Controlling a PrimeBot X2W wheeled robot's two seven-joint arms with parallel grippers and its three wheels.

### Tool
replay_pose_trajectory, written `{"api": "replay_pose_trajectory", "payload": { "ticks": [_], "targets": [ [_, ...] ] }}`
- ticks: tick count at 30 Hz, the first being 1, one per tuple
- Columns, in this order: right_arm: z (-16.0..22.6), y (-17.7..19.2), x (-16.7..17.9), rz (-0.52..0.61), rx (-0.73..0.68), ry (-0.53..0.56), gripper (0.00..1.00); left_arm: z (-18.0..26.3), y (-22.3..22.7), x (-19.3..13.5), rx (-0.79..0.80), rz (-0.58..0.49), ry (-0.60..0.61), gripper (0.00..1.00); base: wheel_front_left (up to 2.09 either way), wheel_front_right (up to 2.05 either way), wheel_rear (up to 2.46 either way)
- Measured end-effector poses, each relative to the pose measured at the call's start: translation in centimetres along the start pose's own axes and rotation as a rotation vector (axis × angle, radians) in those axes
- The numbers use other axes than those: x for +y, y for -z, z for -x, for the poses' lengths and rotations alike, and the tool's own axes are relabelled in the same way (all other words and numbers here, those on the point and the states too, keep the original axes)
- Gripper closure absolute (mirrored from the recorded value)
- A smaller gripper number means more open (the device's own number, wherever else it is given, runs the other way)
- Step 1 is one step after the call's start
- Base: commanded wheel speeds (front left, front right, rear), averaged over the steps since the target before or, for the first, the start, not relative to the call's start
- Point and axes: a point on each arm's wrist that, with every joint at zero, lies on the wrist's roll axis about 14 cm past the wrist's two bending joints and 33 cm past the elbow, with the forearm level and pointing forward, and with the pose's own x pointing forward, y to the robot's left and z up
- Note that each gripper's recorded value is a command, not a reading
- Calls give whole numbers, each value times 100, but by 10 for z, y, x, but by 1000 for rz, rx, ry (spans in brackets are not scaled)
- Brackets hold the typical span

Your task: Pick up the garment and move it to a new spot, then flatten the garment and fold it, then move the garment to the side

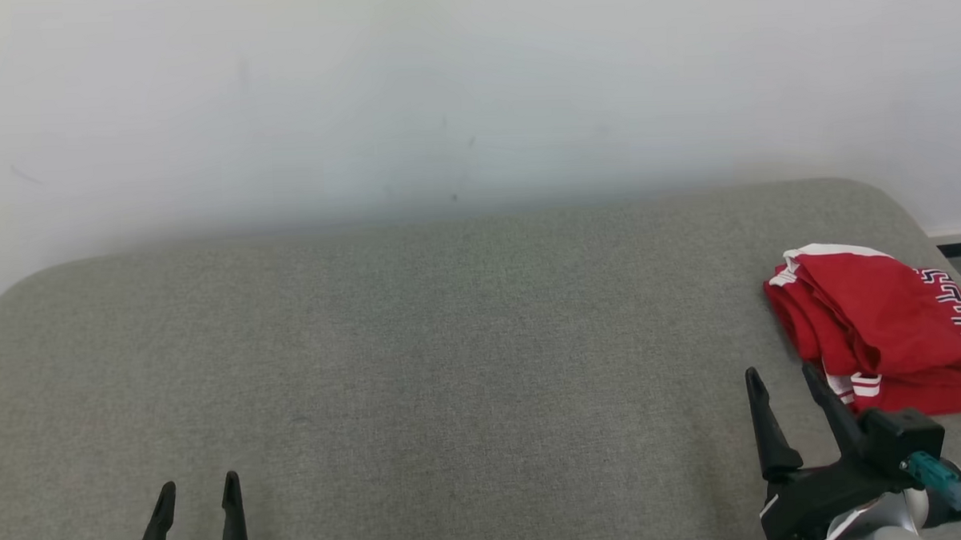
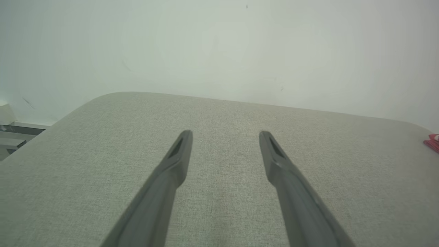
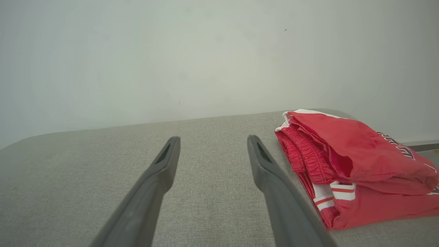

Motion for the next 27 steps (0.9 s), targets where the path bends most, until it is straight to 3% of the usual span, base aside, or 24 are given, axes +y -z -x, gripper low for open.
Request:
{"api": "replay_pose_trajectory", "payload": {
  "ticks": [27],
  "targets": [
    [10,3,5,16,12,0,0,6,1,4,2,13,-21,0,0,0,0]
  ]
}}
